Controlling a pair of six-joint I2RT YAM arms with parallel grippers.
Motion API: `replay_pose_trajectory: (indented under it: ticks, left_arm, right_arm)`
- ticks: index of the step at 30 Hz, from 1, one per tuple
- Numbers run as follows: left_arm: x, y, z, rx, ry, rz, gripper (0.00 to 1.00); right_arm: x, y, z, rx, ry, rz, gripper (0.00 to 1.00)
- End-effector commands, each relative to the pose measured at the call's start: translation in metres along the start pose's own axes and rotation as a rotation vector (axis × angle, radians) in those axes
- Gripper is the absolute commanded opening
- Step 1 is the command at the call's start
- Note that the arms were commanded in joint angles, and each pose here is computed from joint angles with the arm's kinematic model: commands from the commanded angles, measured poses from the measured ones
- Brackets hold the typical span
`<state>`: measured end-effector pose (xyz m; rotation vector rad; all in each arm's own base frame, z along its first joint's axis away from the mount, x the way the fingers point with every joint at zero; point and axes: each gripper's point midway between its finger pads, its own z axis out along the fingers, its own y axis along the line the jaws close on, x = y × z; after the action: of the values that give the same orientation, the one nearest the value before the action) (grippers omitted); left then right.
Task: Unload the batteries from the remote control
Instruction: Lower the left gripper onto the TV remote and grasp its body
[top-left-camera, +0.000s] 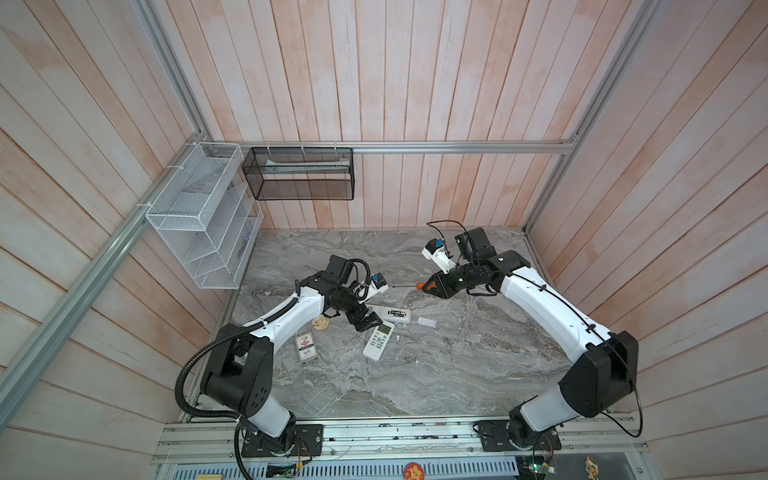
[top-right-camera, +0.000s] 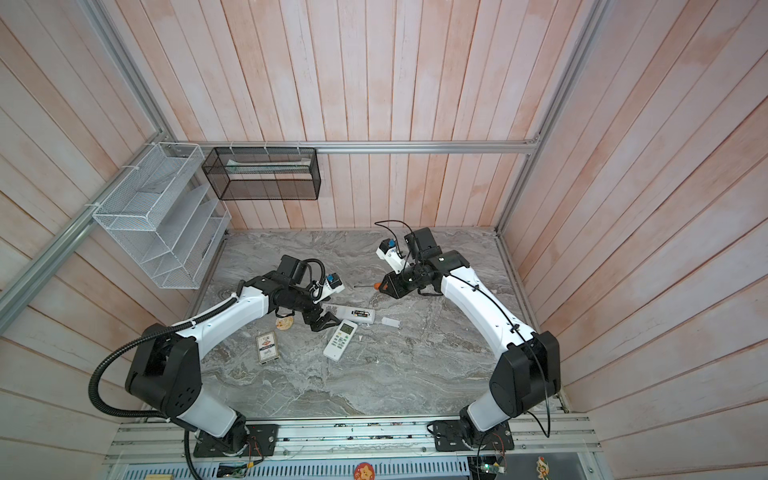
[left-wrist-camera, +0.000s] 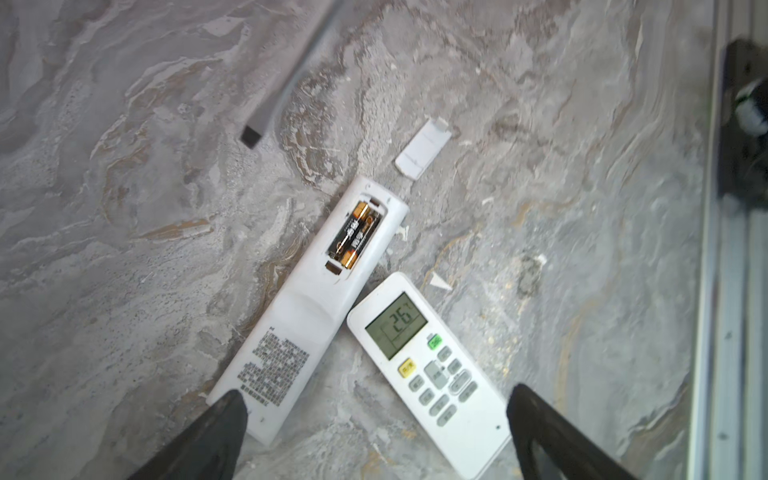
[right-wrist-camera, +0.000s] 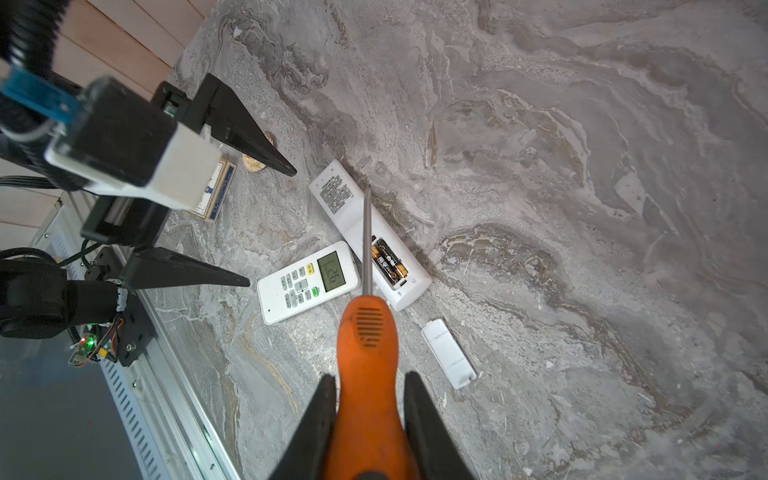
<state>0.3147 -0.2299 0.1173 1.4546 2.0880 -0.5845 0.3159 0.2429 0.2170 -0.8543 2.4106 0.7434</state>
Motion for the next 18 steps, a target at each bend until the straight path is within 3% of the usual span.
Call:
replay_pose_trajectory:
  ticks: [1,6,13,18]
  left_arm:
    - [0.017,0.022,-0.004,-0.036,0.071,0.175,0.99]
    - [0.024,0.054,-0.004,-0.111,0.091,0.276,0.99]
    - [0.032,0.064,0.023,-0.046,0.113,0.340,0.99]
    - [0.035,0.082,0.035,-0.067,0.137,0.367,0.99]
  right_arm:
    - [0.000,0.011,-0.005,-0.049,-0.008,-0.013,0.01]
    - [0.016,0.014,-0.008,-0.054,0.028,-0.010,0.01]
    - [0.020,0.020,-0.019,-0.060,0.044,0.030,0.01]
    - [0.024,0.028,-0.029,-0.073,0.029,0.061,0.01]
